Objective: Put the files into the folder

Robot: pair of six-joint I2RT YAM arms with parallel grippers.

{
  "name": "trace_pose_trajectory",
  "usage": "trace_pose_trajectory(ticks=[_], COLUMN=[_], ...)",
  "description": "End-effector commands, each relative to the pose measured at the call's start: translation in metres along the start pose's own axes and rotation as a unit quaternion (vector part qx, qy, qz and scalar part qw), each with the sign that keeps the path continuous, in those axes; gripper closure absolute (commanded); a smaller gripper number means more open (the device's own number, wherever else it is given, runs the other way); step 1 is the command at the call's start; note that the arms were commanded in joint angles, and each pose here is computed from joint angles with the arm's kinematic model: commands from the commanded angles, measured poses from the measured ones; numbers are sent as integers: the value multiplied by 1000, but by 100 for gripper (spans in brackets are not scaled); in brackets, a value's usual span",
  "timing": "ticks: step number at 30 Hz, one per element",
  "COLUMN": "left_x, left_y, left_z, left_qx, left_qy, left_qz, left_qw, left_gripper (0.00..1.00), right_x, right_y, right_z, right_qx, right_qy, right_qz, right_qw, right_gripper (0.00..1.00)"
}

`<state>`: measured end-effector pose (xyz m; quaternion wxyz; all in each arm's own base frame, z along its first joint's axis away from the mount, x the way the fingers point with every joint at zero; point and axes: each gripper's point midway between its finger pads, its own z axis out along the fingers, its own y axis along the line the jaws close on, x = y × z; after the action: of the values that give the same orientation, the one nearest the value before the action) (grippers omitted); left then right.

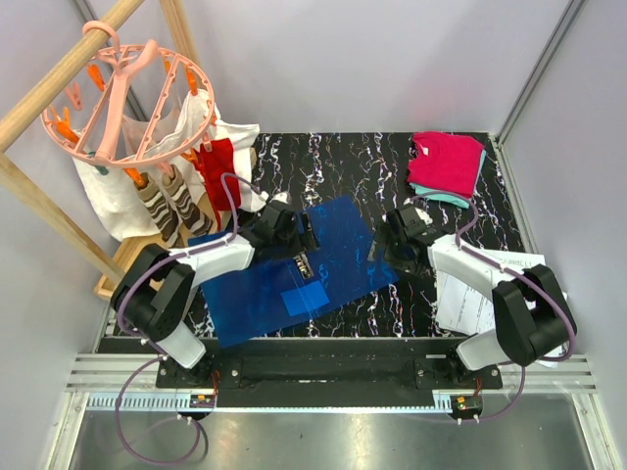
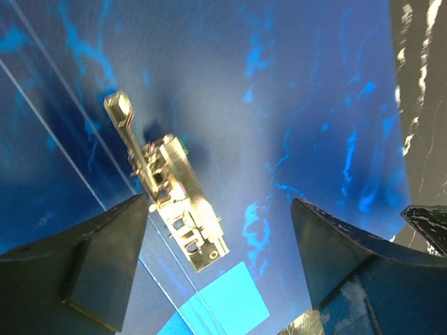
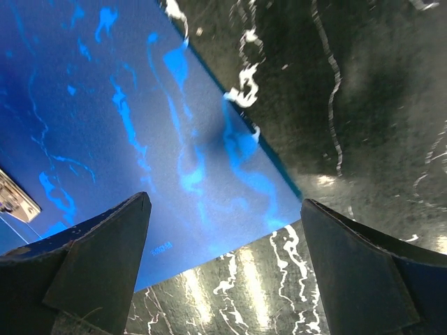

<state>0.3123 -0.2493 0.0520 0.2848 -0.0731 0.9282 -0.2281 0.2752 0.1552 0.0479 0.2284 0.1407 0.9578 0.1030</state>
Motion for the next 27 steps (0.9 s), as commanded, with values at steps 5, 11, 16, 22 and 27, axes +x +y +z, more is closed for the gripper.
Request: trace_pose_trajectory(ticks=[5,11,16,22,27], left_x=[-35,-28,-1,43,100], left_y=[-59,-129,-196,-283,-321], left_z=[-70,-105,-96,-85,-52], left_qx=[77,168,236,358,404], left_qy=[-76,-83,-44,61,176], left_qz=[59,113,177,205,192], left_qw=[992,976,954,909,877], left_gripper=[8,12,16,22,25], right_x=[-46,-51,-55,-68,-61], right_y=[-7,-47,-87,-160,-232], right_z=[-39,-67,-87,-117,-146], right_qx=[-16,33,97,165,240], right_qy=[-74,-92,-112,-153,-214], right_qz=[38,90,126,246,378], right_qw=[996,991,981,943,868], right_gripper=[2,1,0,3,7])
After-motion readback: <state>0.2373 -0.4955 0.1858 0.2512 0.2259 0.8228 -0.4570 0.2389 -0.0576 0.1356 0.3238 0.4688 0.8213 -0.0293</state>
